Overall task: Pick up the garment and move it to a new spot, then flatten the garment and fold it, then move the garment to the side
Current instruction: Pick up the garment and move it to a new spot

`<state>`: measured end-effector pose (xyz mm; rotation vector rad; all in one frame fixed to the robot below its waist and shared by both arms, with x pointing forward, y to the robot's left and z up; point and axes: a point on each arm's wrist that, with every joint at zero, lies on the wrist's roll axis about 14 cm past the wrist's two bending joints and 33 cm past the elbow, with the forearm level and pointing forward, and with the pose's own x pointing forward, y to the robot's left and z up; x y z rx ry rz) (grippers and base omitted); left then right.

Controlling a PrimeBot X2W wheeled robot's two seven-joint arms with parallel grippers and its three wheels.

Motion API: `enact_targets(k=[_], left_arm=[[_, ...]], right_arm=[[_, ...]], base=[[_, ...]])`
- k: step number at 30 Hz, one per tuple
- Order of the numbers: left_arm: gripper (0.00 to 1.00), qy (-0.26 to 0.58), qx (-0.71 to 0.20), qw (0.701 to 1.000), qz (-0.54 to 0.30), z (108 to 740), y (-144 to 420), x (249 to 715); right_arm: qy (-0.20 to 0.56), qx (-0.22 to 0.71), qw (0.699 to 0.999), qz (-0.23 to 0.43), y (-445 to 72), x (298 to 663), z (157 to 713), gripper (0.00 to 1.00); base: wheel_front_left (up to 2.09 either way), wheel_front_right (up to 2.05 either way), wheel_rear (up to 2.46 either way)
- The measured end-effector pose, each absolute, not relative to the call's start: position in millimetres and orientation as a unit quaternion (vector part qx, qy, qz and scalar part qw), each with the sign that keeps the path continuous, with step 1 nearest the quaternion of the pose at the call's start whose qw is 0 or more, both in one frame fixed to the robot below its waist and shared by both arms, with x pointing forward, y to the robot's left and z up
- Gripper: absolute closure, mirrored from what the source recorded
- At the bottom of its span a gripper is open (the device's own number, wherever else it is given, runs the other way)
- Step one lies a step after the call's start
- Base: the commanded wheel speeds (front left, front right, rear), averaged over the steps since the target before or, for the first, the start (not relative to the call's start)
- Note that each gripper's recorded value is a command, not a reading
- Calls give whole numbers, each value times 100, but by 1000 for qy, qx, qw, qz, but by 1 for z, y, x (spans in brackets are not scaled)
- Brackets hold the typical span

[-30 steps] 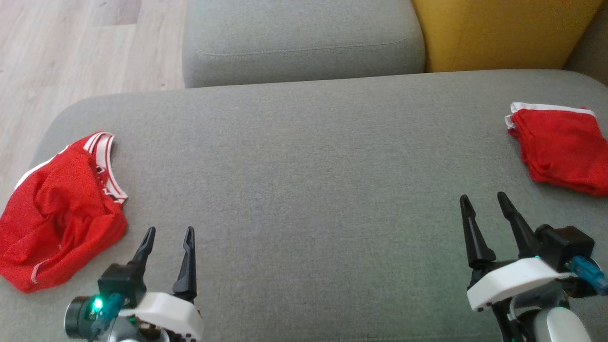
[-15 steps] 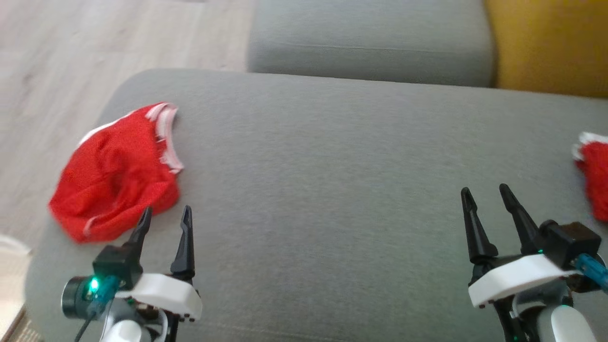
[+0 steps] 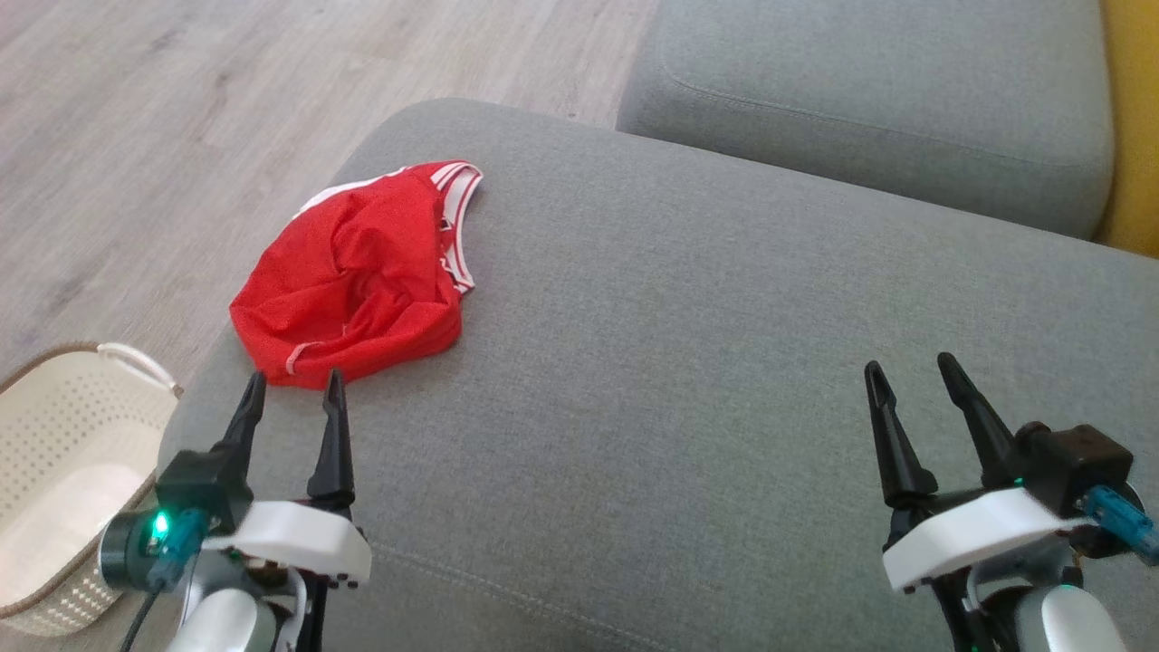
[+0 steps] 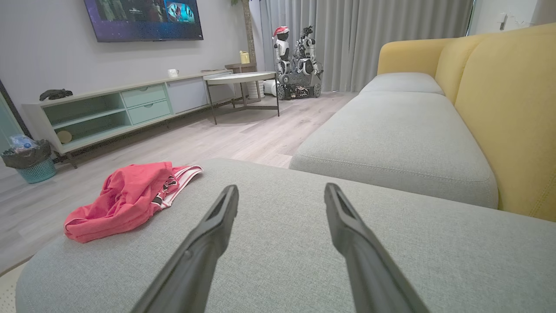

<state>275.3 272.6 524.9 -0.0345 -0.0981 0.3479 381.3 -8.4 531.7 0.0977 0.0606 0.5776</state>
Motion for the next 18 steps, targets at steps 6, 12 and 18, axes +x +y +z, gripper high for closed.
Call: enact_targets(k=[6,12,18], left_arm=[[0,-50,-17,982,180,525,276,272],[0,-50,-15,983,177,524,275,274],[0,-49,-12,983,175,524,275,279]], right_arm=[[30,48,955,292,-3,381,532,0],[33,49,955,289,-5,381,530,0],[38,49,956,287,-6,383,528,0]], base=[[0,0,0],[0,0,0],[0,0,0]])
